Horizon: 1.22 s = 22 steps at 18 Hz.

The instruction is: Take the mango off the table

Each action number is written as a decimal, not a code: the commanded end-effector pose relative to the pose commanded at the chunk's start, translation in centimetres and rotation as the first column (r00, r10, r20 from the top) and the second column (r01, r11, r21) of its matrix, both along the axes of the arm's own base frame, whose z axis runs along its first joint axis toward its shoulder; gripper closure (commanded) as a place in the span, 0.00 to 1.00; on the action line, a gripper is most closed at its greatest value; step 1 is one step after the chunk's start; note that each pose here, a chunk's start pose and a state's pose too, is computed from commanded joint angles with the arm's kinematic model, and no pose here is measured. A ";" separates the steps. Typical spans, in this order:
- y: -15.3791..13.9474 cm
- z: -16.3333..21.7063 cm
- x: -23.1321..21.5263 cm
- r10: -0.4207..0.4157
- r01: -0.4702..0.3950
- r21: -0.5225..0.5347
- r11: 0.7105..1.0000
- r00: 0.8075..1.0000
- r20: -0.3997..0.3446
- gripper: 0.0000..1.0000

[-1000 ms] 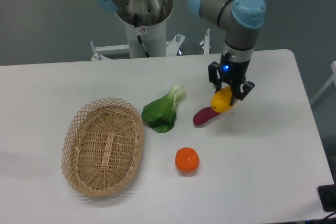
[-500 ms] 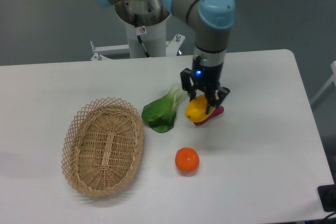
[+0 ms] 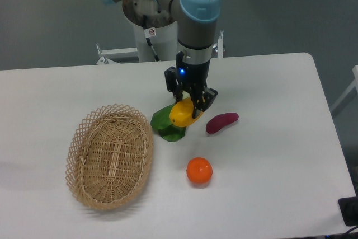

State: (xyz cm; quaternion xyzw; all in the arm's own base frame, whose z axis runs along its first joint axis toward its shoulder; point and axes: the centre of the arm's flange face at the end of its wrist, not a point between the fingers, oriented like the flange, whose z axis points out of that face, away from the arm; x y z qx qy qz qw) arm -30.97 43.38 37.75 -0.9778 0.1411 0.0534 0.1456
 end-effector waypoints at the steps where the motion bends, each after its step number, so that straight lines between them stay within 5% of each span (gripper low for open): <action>1: -0.2 -0.1 -0.1 -0.001 0.001 -0.004 1.000 1.000 0.003 0.50; 22: 0.5 1.1 -3.4 0.043 -0.043 0.013 0.999 0.999 -0.024 0.50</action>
